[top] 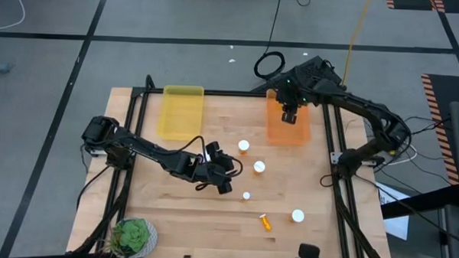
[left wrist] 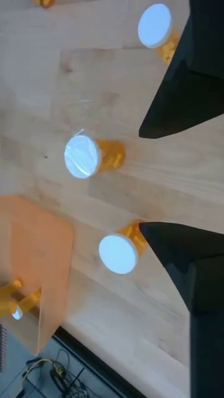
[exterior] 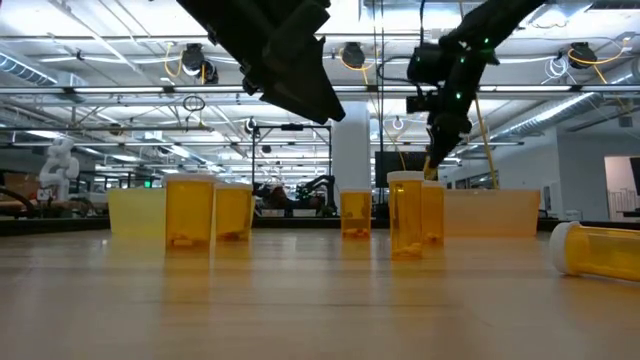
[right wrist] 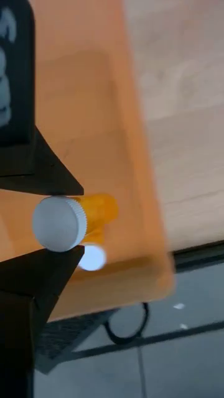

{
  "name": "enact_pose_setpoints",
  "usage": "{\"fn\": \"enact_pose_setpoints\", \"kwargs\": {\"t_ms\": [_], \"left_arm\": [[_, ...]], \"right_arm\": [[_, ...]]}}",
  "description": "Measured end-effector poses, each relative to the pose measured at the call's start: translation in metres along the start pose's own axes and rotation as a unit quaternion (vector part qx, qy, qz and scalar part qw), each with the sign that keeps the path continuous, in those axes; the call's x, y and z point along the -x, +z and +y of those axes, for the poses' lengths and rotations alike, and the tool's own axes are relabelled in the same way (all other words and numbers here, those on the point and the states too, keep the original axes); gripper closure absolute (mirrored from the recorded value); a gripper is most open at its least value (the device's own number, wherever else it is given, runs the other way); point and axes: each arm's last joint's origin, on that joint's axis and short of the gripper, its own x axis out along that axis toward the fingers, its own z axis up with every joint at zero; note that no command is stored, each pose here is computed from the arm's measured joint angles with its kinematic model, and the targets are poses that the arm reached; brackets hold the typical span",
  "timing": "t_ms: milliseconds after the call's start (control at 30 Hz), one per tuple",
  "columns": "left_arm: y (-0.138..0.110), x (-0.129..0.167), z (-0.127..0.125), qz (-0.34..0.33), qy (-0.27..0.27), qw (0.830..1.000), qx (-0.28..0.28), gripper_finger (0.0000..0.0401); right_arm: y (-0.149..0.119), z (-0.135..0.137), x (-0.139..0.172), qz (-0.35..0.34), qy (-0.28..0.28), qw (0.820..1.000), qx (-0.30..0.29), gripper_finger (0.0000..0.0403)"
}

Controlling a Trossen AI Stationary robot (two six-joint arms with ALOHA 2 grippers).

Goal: Pick and place medicine bottles into bin by pill shape (circle, oval)
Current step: Put the small orange pill bottle into the orange bin

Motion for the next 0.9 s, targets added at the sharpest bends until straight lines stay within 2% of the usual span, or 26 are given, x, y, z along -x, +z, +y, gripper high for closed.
{"fn": "enact_pose_setpoints", "kwargs": {"t_ms": [200,600,900], "left_arm": [[0.000,0.000,0.000,0.000,0.000,1.000,-0.001,0.0164],[0.000,0.000,0.000,0.000,0.000,1.000,-0.001,0.0164],[0.000,0.001,-0.001,0.000,-0.003,1.000,0.002,0.0164]], "right_arm": [[-0.011,-0.010,-0.018,0.048,0.017,0.999,-0.006,0.0277],[-0.018,-0.016,-0.020,0.062,0.019,0.998,-0.007,0.0277],[-0.023,-0.022,-0.028,0.077,0.022,0.996,-0.031,0.0277]]}}
